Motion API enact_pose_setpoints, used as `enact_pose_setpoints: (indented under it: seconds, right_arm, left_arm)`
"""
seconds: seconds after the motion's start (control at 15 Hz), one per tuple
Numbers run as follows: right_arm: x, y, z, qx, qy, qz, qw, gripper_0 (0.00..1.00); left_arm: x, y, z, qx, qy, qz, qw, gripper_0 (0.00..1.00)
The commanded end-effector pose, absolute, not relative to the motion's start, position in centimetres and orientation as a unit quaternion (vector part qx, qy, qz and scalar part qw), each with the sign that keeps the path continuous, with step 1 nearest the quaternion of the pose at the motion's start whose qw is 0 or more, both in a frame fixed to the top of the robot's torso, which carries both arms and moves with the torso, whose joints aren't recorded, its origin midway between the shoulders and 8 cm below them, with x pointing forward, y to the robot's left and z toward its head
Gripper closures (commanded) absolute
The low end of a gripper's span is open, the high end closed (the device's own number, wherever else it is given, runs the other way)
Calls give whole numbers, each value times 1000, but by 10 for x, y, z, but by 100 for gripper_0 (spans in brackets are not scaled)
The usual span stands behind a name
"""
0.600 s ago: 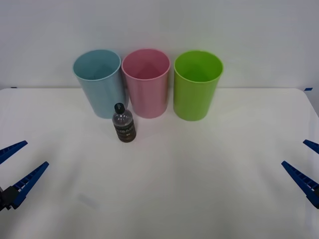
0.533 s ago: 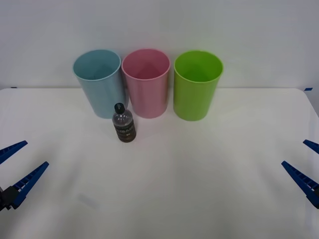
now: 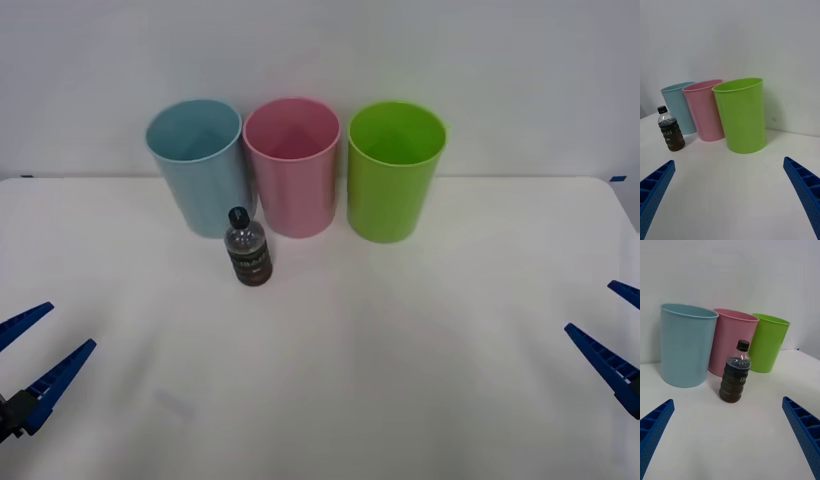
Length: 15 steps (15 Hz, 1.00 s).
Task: Grasp the object on the table and drop it into the matching bin: aluminum can to the light blue bin, PET bottle to the pink bin.
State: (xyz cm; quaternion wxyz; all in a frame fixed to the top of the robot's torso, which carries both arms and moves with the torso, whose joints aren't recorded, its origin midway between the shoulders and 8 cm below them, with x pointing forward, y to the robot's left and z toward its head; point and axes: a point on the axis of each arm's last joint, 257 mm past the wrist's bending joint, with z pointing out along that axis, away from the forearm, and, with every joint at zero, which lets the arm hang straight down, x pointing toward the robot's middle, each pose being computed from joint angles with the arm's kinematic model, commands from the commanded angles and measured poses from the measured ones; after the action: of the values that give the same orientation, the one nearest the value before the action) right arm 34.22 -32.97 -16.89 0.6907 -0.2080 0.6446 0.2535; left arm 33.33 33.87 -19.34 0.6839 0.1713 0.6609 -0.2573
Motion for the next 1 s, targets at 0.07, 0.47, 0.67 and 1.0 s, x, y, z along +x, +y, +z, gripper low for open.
enact_pose_setpoints:
  seconds: [0.07, 0.47, 0.67, 1.0]
  right_arm:
    - [342, -330, -169, -208, 645, 253, 691, 0]
    - [342, -330, -169, -208, 645, 253, 691, 0]
    - [342, -330, -169, -208, 645, 253, 691, 0]
    - [342, -330, -169, -208, 645, 253, 691, 0]
  left_arm:
    - [336, 337, -203, 182, 670, -244, 677, 0]
    - [336, 330, -242, 216, 706, -208, 641, 0]
    - [328, 323, -271, 203, 722, -206, 628, 0]
    - [353, 306, -289, 193, 726, -169, 638, 0]
